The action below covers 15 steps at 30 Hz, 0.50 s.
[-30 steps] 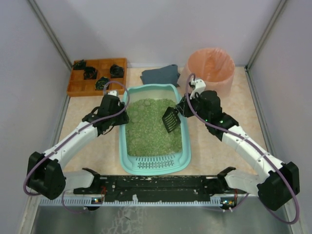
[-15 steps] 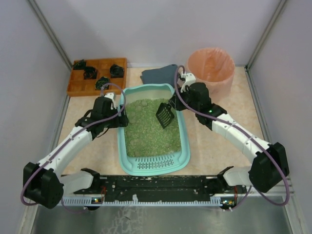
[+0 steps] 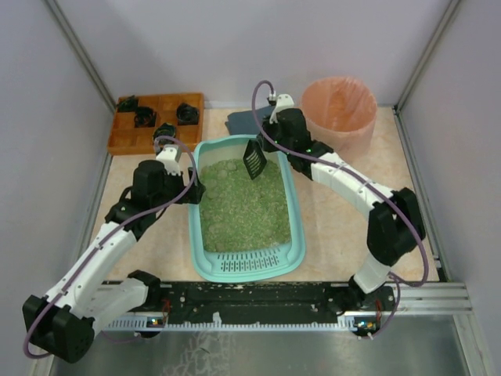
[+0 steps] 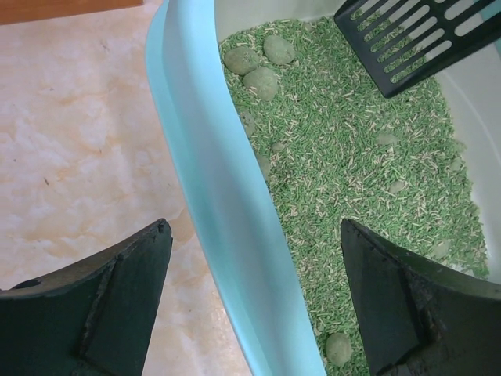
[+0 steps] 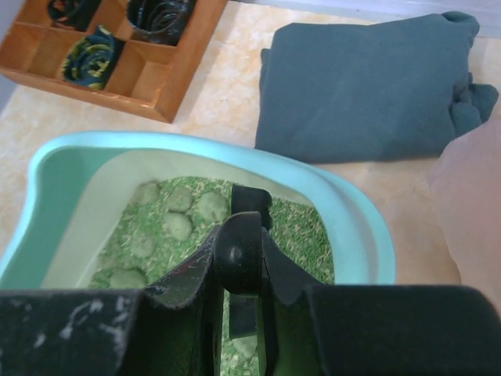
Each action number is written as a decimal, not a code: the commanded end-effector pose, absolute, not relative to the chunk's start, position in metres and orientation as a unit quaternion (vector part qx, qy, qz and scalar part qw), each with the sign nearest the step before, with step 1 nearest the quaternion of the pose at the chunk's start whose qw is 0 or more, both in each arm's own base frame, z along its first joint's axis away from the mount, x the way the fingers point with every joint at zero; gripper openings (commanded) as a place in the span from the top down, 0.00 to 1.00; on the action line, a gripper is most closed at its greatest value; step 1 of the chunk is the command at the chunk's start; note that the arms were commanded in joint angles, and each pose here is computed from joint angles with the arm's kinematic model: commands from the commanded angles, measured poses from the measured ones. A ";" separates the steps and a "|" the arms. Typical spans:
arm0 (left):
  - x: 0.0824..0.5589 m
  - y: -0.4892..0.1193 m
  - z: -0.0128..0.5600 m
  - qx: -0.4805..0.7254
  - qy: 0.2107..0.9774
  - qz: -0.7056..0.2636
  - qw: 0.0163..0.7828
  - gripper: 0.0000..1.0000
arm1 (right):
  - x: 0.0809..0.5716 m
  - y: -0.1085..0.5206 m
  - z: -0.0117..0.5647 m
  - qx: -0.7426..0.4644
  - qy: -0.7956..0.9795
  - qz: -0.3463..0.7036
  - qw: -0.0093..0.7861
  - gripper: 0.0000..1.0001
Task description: Clean the litter box
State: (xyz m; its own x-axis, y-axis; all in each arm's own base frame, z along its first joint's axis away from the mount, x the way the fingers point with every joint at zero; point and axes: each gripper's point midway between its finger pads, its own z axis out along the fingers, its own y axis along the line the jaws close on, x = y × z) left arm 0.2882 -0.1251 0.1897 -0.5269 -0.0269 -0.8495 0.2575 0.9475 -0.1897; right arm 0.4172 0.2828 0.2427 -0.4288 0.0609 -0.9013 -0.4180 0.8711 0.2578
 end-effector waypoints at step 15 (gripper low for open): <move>0.292 -0.114 0.200 0.070 0.845 -0.125 0.515 0.10 | 0.458 0.326 0.215 -0.101 0.799 0.172 0.567 1.00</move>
